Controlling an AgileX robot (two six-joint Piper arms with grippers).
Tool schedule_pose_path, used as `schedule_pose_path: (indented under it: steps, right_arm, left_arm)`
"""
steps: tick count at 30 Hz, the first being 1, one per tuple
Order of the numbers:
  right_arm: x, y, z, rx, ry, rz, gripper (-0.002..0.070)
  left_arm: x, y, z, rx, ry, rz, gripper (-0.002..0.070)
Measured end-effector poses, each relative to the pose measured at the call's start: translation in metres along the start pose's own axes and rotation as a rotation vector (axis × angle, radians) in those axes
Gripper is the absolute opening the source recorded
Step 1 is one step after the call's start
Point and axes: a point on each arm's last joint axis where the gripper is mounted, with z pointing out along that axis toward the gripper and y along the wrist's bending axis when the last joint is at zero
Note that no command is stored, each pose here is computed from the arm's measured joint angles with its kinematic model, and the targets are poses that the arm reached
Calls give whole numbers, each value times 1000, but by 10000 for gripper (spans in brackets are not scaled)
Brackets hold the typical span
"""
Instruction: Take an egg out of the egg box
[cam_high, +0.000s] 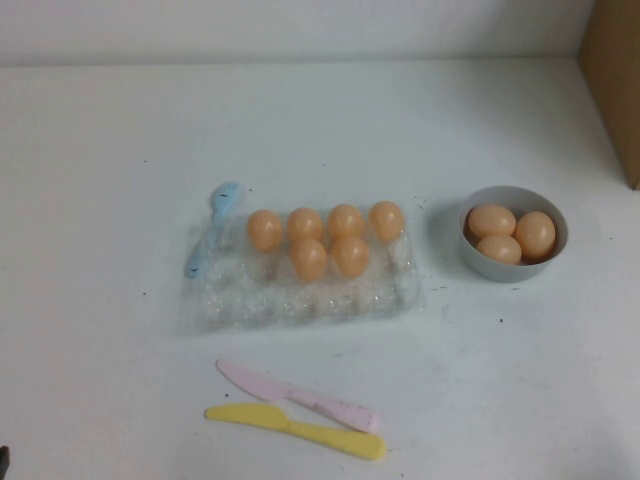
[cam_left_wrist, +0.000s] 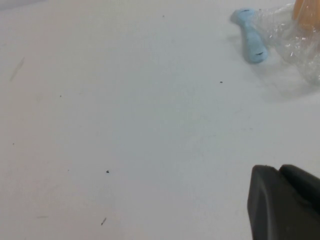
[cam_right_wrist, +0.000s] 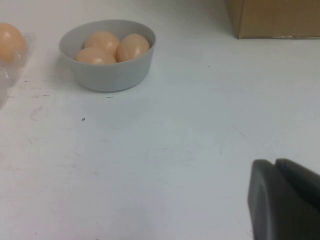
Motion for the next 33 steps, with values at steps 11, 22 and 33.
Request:
schedule_pose_path:
  steps: [11, 22, 33]
  right_arm:
    - [0, 0, 0, -3, 0, 7, -17]
    - [-6, 14, -1, -165, -35, 450, -17]
    - [-22, 18, -4, -300, -126, 972, -17]
  left_arm:
    - [0, 0, 0, 0, 0, 0, -3]
    - [0, 0, 0, 0, 0, 0, -3]
    - [0, 0, 0, 0, 0, 0, -3]
